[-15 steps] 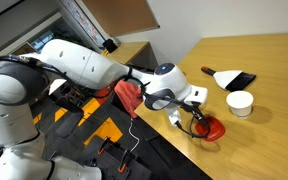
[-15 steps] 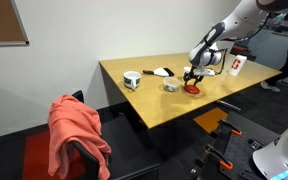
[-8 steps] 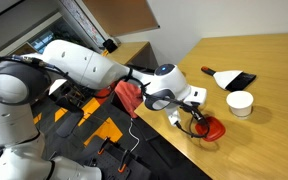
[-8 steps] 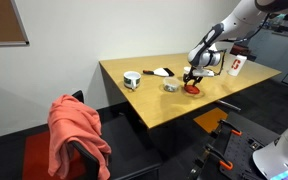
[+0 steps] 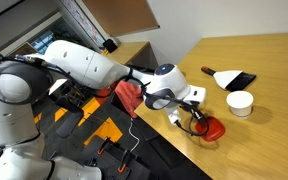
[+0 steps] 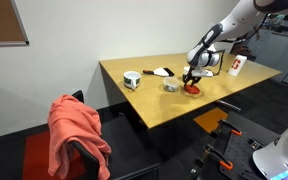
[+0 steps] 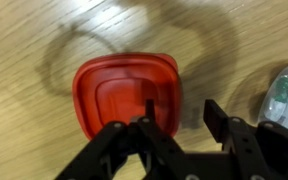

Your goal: Pour contents from the cup into the clear bowl then put the orange lid on the clear bowl

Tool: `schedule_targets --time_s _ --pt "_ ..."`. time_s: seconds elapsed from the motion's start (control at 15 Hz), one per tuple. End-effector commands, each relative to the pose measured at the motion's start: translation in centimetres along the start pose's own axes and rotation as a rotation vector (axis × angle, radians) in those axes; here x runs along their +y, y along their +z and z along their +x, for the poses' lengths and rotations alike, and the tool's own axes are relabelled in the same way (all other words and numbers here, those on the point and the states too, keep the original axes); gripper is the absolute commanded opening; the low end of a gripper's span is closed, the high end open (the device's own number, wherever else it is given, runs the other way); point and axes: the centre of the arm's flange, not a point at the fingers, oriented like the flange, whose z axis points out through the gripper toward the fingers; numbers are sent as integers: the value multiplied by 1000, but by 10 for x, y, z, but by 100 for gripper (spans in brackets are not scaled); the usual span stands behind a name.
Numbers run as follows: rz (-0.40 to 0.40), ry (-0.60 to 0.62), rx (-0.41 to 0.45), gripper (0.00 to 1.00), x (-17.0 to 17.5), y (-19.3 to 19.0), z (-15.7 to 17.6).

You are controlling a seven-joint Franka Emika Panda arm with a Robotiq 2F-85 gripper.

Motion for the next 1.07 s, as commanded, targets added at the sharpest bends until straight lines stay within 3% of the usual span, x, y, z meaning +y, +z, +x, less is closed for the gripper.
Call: schedule_targets --time_s 0.0,0.07,0.13,0.33,0.67,1.0 --pt "6 -4 -5 48 -7 0 7" --pt "5 -5 -4 43 -8 1 8" --pt "3 -6 -3 45 -9 1 9" --pt "-1 -5 3 40 -12 4 13" --pt "-3 -14 8 45 -16 11 20" --pt "-4 -16 1 43 -17 20 24"
